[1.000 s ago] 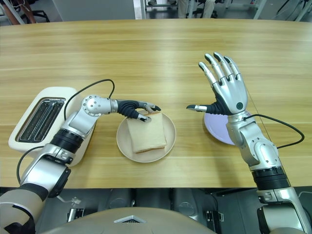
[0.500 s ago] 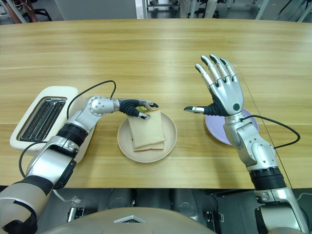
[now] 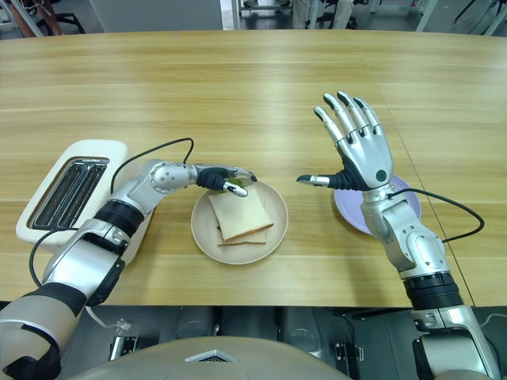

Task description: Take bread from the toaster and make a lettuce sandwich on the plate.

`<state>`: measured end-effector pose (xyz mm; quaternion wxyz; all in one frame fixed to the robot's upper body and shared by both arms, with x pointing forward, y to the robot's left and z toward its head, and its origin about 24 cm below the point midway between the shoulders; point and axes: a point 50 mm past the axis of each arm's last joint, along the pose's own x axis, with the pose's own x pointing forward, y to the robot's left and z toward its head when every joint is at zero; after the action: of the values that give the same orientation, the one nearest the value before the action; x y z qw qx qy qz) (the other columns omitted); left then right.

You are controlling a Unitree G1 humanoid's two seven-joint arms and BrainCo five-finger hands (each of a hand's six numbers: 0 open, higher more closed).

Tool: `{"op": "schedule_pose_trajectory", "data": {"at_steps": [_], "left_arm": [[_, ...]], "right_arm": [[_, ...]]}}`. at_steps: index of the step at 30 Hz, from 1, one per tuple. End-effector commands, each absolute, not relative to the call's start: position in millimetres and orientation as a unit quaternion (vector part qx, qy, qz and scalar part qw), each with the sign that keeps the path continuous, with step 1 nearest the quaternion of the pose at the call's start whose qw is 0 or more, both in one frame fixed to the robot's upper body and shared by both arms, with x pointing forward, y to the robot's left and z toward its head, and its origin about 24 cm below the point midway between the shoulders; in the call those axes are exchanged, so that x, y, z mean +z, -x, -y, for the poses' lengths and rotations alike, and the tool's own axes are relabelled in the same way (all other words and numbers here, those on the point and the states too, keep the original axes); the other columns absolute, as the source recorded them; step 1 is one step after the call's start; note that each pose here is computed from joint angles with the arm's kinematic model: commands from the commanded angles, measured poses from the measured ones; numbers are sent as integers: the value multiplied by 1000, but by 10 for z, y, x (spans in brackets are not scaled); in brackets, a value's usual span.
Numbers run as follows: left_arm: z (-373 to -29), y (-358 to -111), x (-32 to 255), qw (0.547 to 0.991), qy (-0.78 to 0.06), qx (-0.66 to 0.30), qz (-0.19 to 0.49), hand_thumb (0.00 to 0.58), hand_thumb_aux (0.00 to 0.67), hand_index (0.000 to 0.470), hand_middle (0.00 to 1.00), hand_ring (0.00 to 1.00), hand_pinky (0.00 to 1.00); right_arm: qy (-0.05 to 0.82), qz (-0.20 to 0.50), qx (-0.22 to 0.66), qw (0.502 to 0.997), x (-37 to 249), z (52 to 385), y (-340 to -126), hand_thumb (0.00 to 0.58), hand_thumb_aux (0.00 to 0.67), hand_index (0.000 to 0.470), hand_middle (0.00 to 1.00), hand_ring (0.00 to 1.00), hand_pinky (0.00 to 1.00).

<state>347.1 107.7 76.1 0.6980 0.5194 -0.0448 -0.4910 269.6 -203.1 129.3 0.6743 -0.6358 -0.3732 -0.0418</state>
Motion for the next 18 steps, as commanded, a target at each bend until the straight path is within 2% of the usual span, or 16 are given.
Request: {"op": "schedule_pose_trajectory", "data": {"at_steps": [1,7,9,14,18], "left_arm": [[-1077,-3511,804,680,-562,-467,64,0,0,0,0,0,0],[-1087,-3533,1067,663,-610,-412,138,0,0,0,0,0,0],[-1093,-3516,1239,673,-609,-382,174,0,0,0,0,0,0],[-1196,-3415,1834,745,-556,-244,277,0,0,0,0,0,0],[-1555,-3083,2258,806,-470,-133,333,0,0,0,0,0,0]], "right_arm": [[635,371,-33,677,1281,2022,-2697,0,0,0,0,0,0],[634,372,-31,677,1280,2018,-2693,0,0,0,0,0,0],[635,371,-28,677,1268,2017,-2689,0,0,0,0,0,0],[636,370,-13,677,1235,1994,-2671,0,0,0,0,0,0],[625,362,29,691,1181,1924,-2648,0,0,0,0,0,0]]}}
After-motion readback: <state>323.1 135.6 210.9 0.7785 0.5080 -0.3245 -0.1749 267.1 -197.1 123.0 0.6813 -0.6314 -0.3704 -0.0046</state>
